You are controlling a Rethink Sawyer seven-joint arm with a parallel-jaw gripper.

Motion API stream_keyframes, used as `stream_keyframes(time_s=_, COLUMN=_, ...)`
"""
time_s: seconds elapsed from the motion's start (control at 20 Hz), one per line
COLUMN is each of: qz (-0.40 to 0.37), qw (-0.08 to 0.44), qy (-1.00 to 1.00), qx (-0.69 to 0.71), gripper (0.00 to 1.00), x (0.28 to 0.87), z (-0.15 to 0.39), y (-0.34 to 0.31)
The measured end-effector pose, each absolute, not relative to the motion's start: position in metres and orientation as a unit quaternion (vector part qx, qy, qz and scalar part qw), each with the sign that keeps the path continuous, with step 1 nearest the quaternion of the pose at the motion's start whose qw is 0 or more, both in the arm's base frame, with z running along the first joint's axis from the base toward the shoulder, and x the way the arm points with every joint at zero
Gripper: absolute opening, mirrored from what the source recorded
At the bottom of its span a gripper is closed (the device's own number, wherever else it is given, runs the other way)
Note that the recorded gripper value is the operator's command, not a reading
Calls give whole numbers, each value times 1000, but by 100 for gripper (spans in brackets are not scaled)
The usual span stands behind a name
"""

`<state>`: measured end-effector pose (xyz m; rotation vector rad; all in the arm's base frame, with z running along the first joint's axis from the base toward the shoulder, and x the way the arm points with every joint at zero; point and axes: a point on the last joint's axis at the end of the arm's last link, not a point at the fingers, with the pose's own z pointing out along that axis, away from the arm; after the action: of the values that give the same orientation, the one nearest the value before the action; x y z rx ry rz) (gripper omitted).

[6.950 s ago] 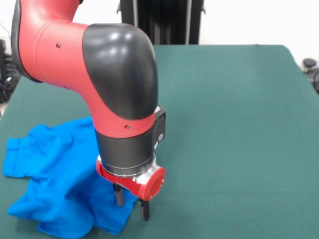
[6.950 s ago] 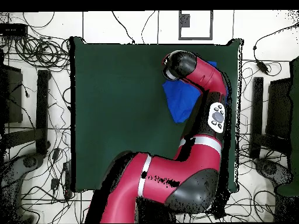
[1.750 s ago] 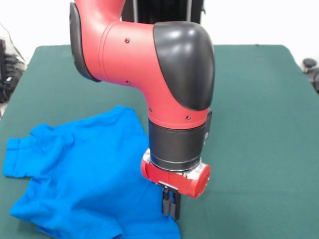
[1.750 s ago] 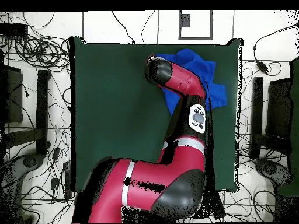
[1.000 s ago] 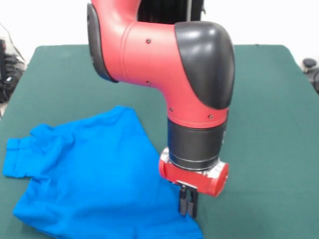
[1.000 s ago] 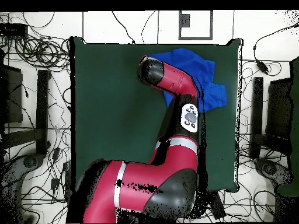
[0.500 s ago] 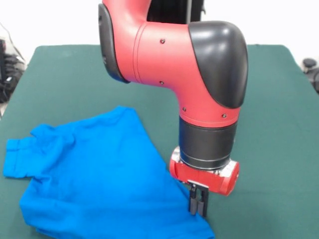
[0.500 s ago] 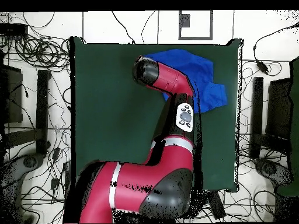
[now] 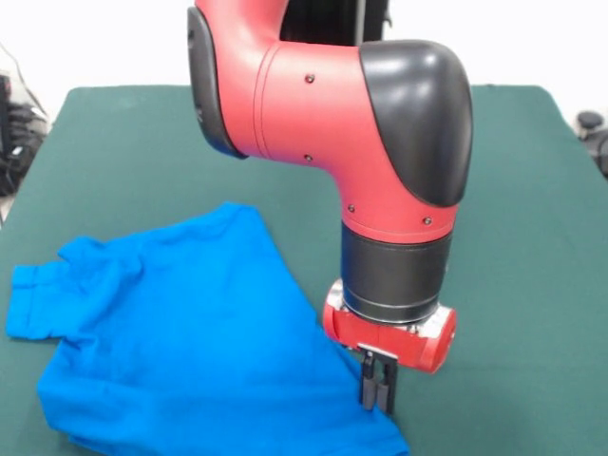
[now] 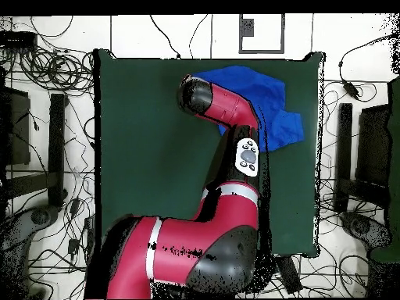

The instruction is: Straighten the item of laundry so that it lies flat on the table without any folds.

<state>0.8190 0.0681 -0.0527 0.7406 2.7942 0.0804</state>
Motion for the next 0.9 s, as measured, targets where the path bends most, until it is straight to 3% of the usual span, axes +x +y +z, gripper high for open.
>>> stream_keyframes(time_s=0.9, qz=26, qw=123, qy=960, qx=249, gripper=0, x=814, z=-53, y=79)
